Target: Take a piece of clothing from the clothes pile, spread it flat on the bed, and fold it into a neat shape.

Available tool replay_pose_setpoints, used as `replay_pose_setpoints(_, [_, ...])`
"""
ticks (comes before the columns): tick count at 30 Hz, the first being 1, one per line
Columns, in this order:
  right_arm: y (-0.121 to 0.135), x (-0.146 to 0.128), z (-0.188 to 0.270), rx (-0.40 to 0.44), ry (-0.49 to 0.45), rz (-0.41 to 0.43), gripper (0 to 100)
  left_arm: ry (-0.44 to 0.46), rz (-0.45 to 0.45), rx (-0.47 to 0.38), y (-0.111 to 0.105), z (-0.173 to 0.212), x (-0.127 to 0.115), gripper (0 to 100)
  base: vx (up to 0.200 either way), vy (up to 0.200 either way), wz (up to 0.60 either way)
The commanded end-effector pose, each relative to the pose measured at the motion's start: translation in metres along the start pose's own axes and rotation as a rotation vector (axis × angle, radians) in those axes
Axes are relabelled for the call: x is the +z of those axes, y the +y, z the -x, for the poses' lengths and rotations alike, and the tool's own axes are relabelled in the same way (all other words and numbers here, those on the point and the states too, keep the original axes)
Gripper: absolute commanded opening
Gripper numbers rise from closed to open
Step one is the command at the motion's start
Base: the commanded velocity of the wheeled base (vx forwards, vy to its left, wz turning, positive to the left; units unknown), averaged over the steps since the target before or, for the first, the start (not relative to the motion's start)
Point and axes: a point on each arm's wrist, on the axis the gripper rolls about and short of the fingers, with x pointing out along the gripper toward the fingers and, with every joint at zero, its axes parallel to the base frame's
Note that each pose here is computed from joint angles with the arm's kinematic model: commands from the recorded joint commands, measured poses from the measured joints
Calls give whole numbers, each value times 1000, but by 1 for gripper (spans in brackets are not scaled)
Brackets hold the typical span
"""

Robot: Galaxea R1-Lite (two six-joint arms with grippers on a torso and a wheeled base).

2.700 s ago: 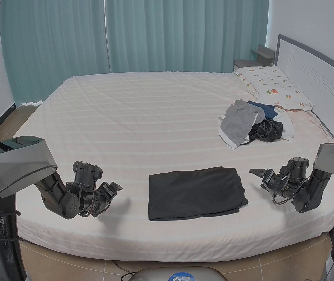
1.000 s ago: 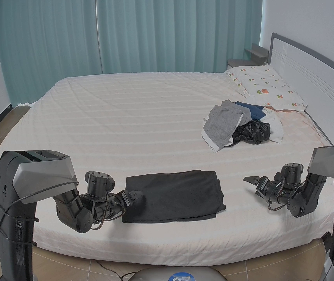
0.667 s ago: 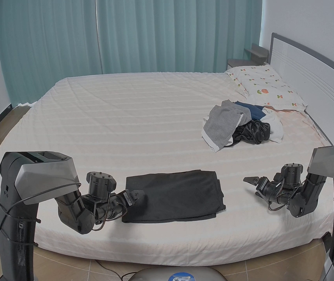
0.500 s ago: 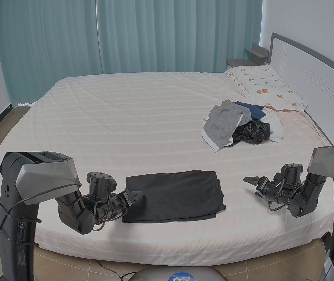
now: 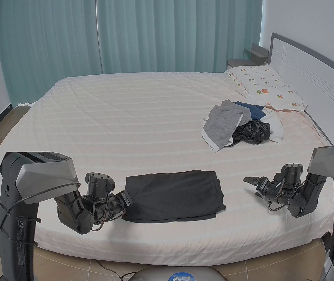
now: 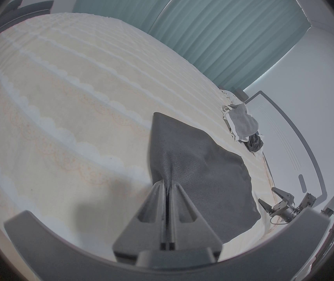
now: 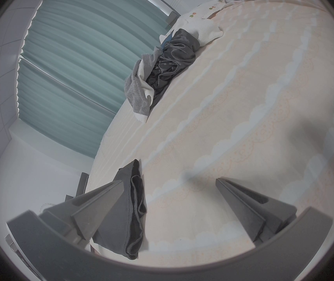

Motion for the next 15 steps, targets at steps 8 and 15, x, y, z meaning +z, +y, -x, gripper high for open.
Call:
replay_pose_setpoints(8, [0,0,0,0,1,1,100,-23,12,19,-3,1,2,0,0,0,0])
replay_pose_setpoints(15, [0,0,0,0,-1,1,100,-37,16,36,-2,0,2,0,0,29,0])
